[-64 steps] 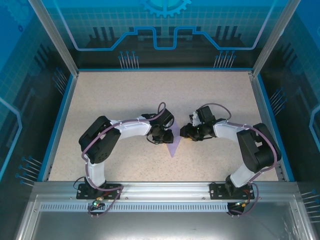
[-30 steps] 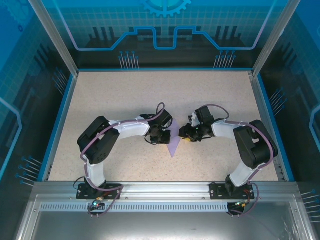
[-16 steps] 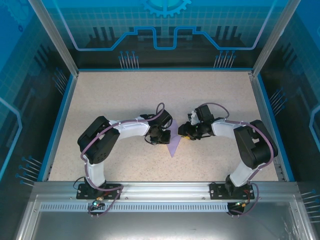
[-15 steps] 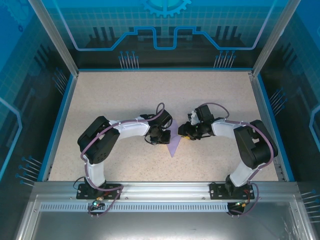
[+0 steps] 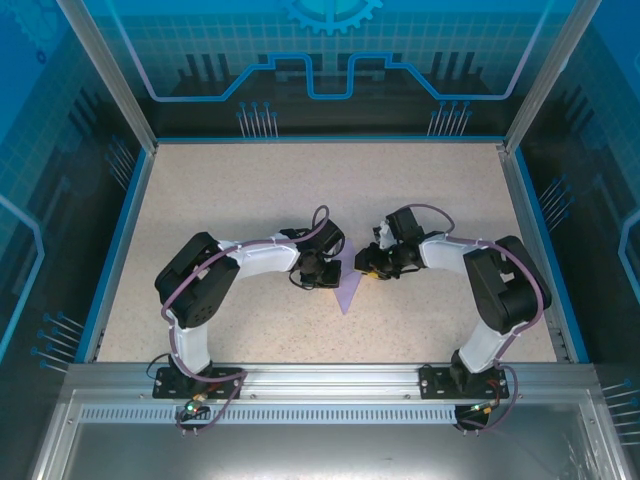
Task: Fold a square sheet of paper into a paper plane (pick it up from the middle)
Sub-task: Fourth fold the wing at the center of the table.
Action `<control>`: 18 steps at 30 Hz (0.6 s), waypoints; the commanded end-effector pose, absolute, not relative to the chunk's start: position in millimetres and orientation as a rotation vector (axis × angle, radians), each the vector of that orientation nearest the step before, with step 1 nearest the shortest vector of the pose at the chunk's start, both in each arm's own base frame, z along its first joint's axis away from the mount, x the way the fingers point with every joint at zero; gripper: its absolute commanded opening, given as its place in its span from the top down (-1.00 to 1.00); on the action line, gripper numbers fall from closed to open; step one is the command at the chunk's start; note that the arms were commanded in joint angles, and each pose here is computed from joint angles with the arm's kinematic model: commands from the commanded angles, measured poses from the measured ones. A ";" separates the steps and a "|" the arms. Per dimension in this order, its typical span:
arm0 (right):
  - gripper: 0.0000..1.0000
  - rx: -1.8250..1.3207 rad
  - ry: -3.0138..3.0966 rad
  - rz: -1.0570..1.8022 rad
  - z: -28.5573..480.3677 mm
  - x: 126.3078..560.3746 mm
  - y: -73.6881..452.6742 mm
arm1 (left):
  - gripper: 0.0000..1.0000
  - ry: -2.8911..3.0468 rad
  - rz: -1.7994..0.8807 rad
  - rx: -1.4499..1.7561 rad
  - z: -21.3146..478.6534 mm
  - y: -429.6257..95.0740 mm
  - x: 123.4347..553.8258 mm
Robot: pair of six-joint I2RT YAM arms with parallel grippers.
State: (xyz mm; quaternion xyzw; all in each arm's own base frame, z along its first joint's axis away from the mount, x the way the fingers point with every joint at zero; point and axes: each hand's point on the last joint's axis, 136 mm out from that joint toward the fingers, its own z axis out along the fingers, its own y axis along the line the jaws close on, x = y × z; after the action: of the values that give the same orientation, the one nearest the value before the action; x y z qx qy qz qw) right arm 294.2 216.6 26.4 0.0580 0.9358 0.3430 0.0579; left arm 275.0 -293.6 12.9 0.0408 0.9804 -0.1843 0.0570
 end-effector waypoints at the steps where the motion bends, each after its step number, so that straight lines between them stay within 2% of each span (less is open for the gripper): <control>1: 0.29 0.138 2.819 1.076 31.5 295.3 223.8 | 0.80 3.032 -0.456 0.138 -9.5 -273.6 264.9; 12: 0.58 0.071 2.792 1.084 43.8 288.0 230.1 | 0.80 3.028 -0.463 0.133 -8.7 -274.3 265.9; 18: 0.63 0.018 2.800 1.055 48.8 281.4 237.8 | 0.80 3.028 -0.466 0.130 -8.9 -274.4 265.7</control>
State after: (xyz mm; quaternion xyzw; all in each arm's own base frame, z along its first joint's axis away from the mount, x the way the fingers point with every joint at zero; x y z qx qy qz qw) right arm 287.9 231.7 40.5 0.0268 0.9327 0.3524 0.0713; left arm 275.7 -293.5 12.6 0.0402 0.9801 -0.1856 0.0585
